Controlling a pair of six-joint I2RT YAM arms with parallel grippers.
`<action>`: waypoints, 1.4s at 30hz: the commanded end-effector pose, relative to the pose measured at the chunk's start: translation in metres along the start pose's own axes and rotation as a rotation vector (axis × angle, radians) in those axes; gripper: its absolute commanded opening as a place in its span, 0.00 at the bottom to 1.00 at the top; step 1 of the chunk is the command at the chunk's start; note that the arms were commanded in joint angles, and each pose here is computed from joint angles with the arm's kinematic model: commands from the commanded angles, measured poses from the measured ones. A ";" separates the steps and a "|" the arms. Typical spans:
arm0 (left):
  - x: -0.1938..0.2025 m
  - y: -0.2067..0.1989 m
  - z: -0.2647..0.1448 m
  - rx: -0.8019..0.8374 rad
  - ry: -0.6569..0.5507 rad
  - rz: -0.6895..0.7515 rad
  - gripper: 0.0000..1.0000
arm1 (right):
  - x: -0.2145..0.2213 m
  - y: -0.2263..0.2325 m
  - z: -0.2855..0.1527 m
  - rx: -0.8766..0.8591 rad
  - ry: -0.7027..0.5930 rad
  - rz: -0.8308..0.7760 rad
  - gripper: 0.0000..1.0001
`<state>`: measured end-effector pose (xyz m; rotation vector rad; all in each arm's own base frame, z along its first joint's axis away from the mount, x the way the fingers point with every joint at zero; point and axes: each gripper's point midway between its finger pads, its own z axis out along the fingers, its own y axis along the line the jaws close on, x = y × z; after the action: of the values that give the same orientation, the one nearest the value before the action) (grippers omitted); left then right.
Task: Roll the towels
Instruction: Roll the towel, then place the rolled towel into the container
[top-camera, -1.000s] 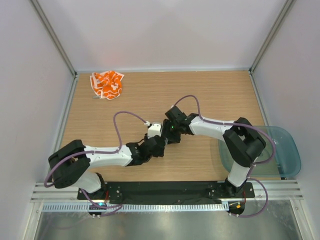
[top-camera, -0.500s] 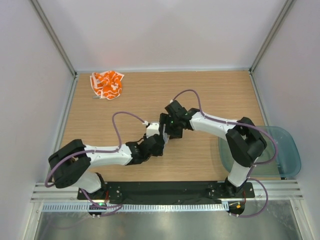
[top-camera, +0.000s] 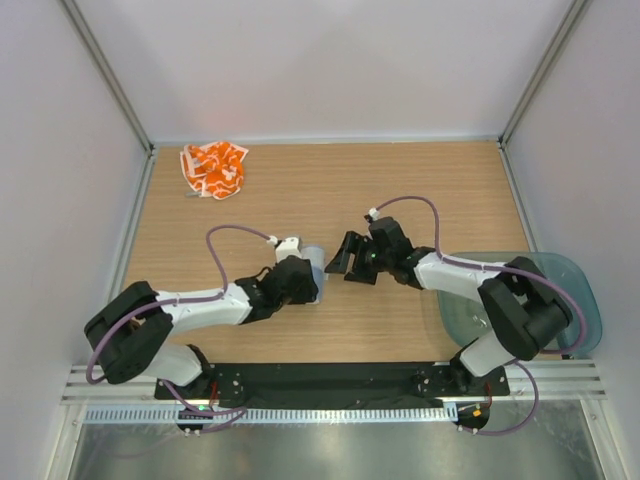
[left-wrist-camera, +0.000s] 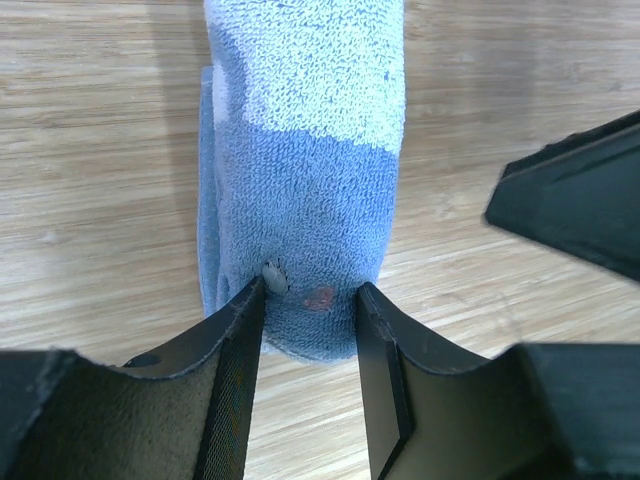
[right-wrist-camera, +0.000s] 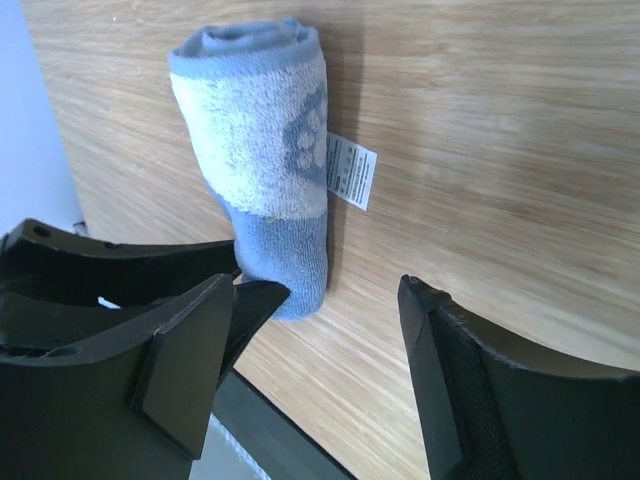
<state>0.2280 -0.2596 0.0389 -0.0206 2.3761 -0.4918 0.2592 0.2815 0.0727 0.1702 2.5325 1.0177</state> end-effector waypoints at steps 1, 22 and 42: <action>0.040 0.046 -0.001 -0.103 0.151 0.027 0.41 | -0.006 0.030 0.009 -0.196 -0.040 -0.020 0.73; 0.047 0.047 0.007 -0.010 0.243 -0.037 0.38 | 0.018 0.027 0.076 -0.343 -0.002 0.018 0.55; 0.029 0.026 -0.017 0.187 0.117 -0.048 0.62 | -0.058 0.035 -0.007 -0.120 -0.107 -0.158 0.01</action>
<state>0.2068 -0.2410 0.0327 0.0155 2.3900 -0.7927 0.2877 0.3246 0.0823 0.0264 2.3907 1.2257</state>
